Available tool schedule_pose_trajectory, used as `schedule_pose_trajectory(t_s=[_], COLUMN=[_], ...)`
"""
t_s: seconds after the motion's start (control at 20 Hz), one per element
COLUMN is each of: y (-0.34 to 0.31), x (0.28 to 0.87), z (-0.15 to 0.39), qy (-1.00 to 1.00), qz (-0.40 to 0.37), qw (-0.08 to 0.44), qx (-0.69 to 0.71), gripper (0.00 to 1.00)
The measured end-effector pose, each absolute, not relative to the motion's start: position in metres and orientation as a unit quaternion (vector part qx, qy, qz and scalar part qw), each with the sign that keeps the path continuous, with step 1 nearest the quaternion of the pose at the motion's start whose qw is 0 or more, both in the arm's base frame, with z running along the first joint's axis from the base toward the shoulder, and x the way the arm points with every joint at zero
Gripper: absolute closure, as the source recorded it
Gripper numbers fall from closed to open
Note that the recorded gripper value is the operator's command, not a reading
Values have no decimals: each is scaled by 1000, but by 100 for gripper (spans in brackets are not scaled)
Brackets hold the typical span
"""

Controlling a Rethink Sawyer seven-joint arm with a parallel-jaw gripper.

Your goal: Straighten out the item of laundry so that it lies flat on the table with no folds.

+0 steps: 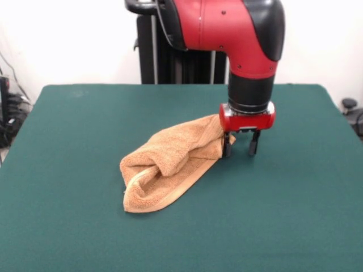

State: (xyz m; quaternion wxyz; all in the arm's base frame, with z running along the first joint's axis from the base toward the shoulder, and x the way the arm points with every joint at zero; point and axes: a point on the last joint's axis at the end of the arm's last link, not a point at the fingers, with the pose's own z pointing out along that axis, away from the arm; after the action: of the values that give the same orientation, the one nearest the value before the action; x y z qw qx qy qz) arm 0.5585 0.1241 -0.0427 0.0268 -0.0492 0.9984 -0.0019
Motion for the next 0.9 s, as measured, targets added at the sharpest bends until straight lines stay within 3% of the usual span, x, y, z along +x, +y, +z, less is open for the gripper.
schedule_pose_trajectory(t_s=[0.9], y=[159], x=[567], z=[13], qy=[998], qz=[6], qw=[16], qx=[-58], gripper=[0])
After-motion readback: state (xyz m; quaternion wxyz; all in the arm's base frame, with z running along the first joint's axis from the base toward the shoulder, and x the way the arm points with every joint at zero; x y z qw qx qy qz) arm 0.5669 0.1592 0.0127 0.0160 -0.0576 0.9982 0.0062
